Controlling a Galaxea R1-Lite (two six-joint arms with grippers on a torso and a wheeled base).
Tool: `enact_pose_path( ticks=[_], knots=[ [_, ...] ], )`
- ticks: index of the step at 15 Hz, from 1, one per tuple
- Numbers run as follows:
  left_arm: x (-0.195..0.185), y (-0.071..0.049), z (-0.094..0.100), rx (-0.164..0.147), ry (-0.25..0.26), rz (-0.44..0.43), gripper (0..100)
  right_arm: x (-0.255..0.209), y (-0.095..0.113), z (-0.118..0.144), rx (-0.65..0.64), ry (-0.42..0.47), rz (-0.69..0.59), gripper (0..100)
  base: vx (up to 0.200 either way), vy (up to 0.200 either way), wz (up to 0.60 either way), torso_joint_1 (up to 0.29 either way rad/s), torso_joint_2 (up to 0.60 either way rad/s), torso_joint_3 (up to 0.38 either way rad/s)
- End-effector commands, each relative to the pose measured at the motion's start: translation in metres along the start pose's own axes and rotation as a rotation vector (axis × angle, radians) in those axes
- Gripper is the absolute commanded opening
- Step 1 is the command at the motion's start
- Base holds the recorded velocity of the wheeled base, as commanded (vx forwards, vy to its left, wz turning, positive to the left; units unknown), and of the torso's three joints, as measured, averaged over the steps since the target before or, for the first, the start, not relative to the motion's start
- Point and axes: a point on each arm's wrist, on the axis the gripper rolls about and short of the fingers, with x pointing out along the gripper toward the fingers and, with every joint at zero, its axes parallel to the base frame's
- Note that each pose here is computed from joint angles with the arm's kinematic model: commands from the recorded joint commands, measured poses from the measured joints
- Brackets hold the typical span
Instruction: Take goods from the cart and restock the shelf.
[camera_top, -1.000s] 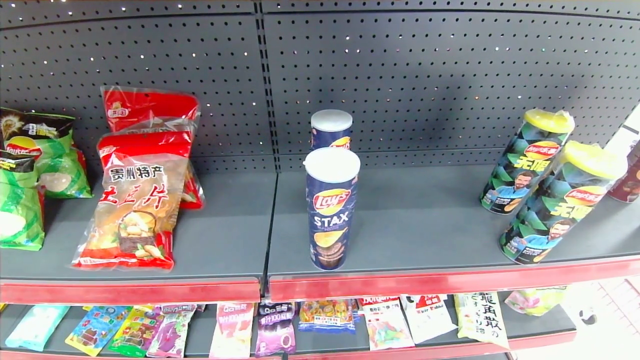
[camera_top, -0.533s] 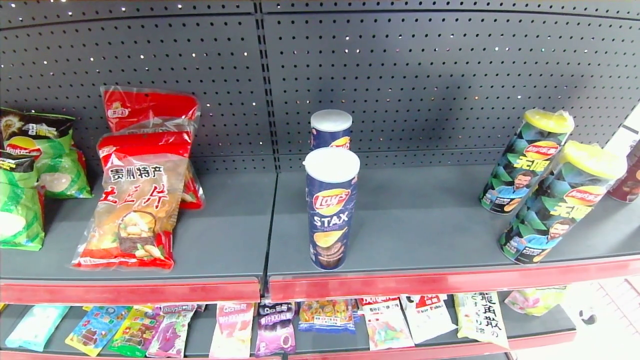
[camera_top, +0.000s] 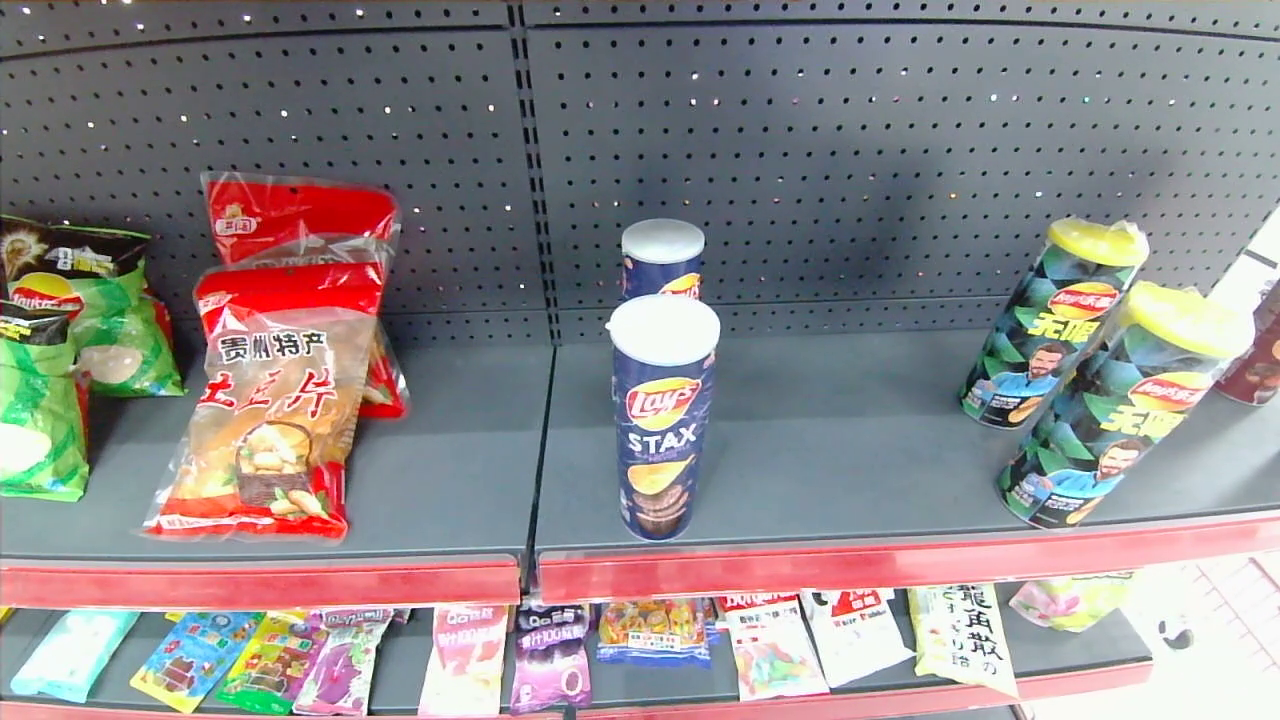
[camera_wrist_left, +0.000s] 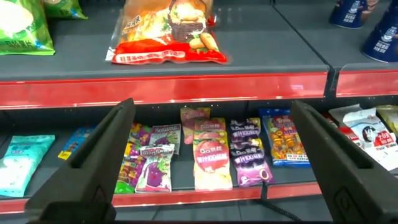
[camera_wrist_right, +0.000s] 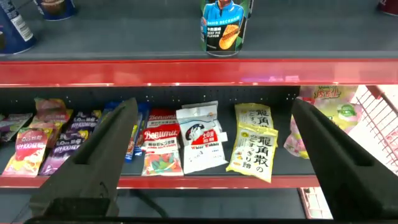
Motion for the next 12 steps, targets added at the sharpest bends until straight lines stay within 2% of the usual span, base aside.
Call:
enact_pose_path(
  ticks=[1, 12],
  knots=[
    [-0.0001, 0.0000, 0.0001, 0.000, -0.001, 0.000, 100, -0.0003, 0.0000, 0.0000, 0.001, -0.005, 0.000, 100, 0.000, -0.200, 0.00, 0.002, 0.01, 0.002],
    [0.0001, 0.0000, -0.0005, 0.000, 0.002, 0.000, 100, -0.0003, 0.0000, 0.0000, 0.005, -0.005, 0.000, 100, 0.000, -0.200, 0.00, 0.004, 0.00, 0.001]
  ],
)
